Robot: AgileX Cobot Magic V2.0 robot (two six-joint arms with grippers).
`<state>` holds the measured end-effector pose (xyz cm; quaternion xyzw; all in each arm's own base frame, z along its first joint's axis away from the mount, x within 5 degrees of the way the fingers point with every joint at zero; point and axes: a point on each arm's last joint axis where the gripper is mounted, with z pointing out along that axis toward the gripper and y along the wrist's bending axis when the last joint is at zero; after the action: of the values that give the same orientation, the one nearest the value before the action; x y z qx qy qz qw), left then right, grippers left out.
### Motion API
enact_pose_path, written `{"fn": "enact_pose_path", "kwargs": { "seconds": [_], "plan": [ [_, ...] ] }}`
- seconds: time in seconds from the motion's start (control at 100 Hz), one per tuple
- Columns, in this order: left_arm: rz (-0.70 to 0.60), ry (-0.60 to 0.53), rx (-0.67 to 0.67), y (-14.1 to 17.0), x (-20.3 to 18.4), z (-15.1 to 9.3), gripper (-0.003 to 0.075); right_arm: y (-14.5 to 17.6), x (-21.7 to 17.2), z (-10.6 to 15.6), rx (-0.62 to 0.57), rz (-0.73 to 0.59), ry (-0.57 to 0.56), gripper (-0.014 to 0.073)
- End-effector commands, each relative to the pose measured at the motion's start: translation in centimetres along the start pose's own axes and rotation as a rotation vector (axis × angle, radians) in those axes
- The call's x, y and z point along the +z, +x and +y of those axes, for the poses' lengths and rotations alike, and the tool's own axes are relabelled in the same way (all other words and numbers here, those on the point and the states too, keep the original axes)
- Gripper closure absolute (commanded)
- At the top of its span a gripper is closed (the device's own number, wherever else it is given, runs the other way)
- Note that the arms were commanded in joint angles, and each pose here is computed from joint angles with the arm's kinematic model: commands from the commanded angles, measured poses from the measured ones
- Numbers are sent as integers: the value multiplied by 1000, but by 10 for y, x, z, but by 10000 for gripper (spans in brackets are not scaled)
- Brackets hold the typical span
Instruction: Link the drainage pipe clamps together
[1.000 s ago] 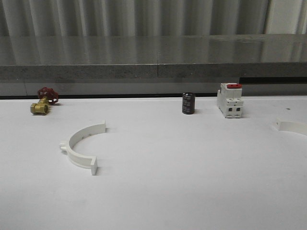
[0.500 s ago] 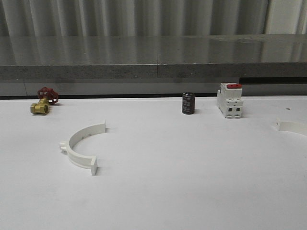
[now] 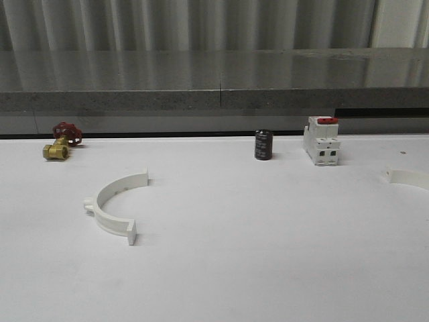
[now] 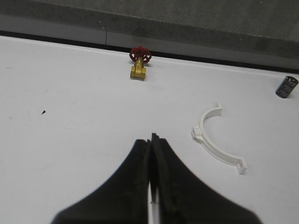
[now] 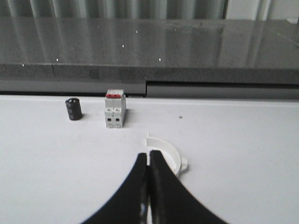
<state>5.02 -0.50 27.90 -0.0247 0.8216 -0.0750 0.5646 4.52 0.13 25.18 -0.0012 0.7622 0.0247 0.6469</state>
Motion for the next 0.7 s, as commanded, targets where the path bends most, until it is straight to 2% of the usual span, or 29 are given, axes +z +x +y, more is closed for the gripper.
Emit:
{"fn": "enact_pose_path", "kwargs": {
  "seconds": [0.0,0.25,0.32,0.41,0.58,0.63,0.69],
  "plan": [
    [-112,14,2,-11,-9,-2,741,-26,-2,1,-8,27,8,661],
    [-146,2,25,-10,-14,0,741,-62,19,1,-29,289,30,657],
    [-146,2,25,-10,-14,0,741,-70,31,1,-30,359,33,625],
    [-146,2,25,-10,-14,0,741,-78,48,1,-31,436,36,520],
    [-146,2,25,-10,-14,0,741,-86,82,1,-44,513,42,180],
    [-146,2,25,-10,-14,0,741,-86,91,0,-60,521,49,127],
    [-146,2,25,-10,-14,0,741,-83,102,0,-64,536,48,119]
  ]
}}
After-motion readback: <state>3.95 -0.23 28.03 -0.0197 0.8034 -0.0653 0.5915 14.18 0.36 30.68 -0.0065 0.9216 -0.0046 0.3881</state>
